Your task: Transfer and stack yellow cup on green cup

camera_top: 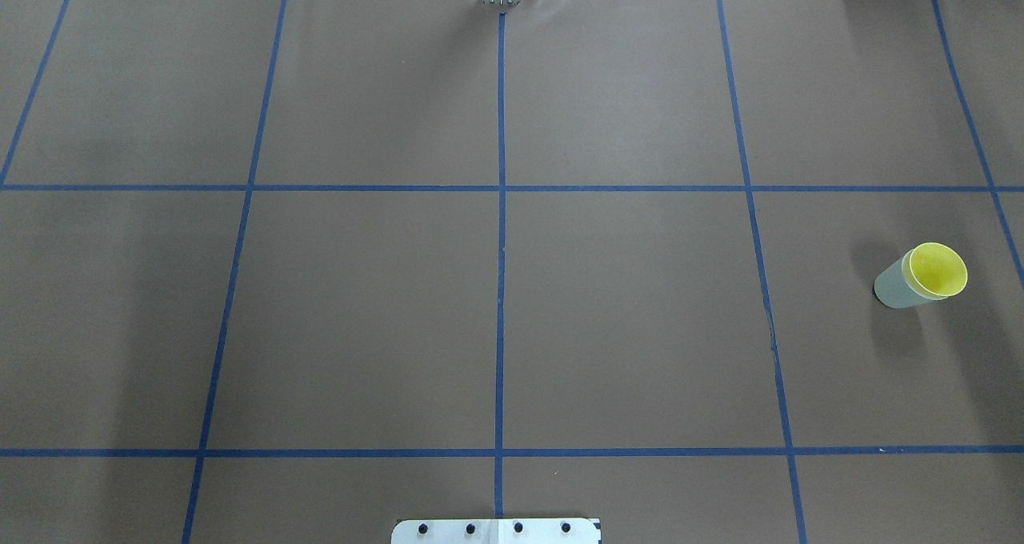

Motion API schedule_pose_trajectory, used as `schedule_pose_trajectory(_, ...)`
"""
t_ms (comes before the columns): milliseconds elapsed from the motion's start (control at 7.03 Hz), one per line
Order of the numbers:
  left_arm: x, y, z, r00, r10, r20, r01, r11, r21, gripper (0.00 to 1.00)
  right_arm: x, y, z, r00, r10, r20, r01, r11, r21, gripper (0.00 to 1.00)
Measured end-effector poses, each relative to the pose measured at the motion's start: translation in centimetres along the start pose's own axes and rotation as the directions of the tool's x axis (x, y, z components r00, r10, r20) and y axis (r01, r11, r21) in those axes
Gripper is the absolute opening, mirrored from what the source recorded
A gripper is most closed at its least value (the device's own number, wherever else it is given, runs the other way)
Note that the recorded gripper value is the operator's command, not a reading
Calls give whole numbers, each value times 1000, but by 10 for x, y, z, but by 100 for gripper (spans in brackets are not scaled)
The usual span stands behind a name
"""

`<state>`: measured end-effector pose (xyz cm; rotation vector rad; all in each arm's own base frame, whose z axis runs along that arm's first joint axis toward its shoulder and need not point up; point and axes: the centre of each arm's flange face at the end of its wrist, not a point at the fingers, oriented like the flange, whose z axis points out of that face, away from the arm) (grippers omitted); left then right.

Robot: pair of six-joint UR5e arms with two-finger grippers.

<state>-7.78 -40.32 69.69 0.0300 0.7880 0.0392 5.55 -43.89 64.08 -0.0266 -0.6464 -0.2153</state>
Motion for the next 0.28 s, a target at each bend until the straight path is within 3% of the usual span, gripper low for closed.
schedule_pose_trajectory(284,0,0,0,1000,0,0,0,1000,1,100,1,0,1,1000,2,1,-2,1000,-3,100)
